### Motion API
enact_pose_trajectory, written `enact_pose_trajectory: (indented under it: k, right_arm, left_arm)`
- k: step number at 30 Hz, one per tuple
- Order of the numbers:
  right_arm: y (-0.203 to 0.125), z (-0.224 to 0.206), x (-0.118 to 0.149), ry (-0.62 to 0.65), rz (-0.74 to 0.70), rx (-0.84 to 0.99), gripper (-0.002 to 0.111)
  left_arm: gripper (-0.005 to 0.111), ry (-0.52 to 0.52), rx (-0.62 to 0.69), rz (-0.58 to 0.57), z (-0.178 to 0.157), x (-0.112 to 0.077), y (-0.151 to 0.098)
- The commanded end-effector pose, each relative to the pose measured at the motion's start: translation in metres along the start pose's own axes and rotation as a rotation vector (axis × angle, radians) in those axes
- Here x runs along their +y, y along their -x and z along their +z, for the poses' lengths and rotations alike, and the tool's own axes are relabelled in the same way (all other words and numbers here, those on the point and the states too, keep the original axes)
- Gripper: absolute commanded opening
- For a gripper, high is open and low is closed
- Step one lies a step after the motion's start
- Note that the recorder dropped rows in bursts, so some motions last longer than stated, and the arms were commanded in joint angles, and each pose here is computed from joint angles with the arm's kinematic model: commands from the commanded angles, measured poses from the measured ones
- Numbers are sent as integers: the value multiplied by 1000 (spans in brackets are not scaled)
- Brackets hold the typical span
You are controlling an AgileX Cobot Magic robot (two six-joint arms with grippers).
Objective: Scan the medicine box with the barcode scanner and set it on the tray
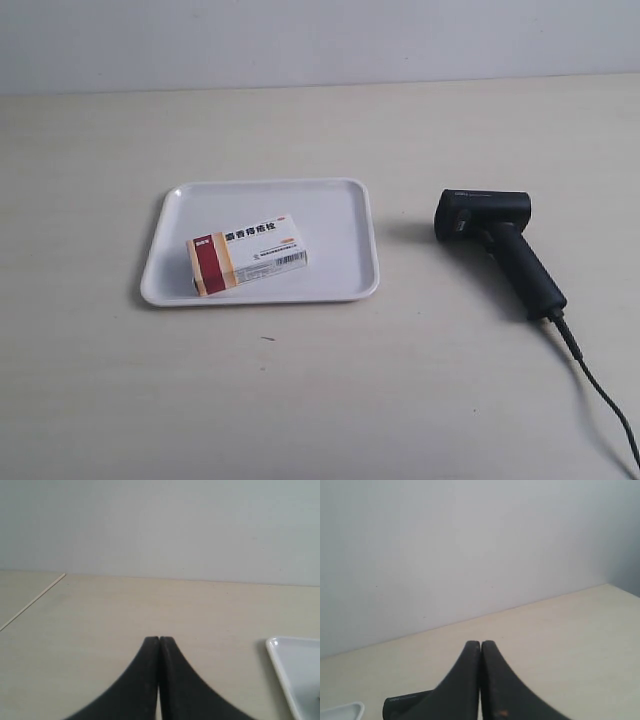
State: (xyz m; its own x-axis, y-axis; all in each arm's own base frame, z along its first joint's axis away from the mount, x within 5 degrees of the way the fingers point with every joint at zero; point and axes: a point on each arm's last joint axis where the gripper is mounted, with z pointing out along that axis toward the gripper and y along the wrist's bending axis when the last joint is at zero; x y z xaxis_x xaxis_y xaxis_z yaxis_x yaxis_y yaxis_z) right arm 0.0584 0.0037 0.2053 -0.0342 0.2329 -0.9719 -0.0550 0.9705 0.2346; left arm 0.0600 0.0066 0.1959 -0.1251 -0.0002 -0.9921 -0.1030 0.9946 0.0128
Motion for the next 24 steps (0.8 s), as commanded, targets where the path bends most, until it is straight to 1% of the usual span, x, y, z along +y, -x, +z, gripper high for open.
enact_pose_trajectory:
  k: [1,24]
  right_arm:
    - [-3,-2,-1,-5,-47,18,0]
    - [-4,-2,-1,-7,-47,26,0]
  left_arm:
    - [2,-1,-5,1,0,0,0]
    - [2,-1,-5,1,0,0,0]
